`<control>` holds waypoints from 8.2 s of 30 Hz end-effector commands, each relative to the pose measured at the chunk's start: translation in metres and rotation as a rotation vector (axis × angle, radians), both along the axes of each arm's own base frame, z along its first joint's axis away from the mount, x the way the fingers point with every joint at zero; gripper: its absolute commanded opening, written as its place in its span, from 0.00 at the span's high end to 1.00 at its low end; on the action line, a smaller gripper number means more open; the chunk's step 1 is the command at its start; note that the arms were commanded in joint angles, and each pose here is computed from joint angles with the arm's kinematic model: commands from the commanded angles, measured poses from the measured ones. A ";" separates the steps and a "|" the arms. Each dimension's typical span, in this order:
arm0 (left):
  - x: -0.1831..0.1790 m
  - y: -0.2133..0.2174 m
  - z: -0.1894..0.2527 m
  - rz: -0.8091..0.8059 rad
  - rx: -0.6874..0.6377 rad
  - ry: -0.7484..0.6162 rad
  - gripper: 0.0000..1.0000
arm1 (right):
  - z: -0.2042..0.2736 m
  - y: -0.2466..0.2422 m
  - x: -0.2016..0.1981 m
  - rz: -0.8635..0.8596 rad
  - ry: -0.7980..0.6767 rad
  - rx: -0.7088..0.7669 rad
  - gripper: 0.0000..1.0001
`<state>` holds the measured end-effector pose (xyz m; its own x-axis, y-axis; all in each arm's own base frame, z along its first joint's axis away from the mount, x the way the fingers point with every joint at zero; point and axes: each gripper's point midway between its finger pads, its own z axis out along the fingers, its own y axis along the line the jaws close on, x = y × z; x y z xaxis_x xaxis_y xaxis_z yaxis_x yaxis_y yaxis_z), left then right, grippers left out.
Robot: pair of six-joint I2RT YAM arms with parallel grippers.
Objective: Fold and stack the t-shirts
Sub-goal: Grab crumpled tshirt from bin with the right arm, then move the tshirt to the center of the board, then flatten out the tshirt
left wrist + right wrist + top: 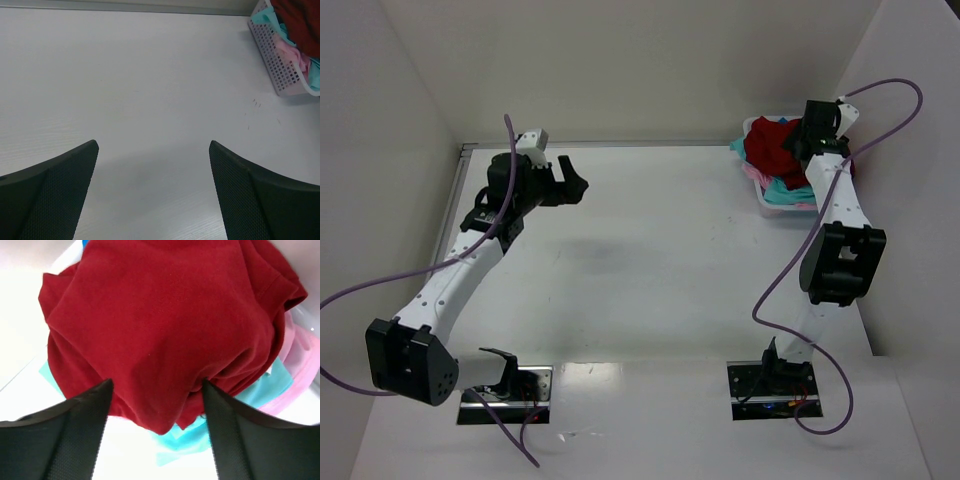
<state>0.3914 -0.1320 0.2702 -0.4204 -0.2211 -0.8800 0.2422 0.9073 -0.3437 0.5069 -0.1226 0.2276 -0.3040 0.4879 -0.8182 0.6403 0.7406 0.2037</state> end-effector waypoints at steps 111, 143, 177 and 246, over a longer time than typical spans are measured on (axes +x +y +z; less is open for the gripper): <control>-0.041 -0.065 0.098 -0.251 0.244 -0.149 1.00 | 0.049 0.381 -0.223 1.137 -0.344 0.524 0.23; -0.118 -0.105 0.235 -0.568 -0.074 -0.411 1.00 | -0.011 0.422 -0.200 1.114 -0.289 0.497 0.39; -0.116 -0.076 0.195 -0.454 -0.012 -0.319 1.00 | 0.040 0.390 -0.224 1.129 -0.371 0.533 0.07; -0.116 -0.098 0.201 -0.540 -0.154 -0.370 1.00 | 0.003 0.443 -0.249 0.995 -0.260 0.725 0.11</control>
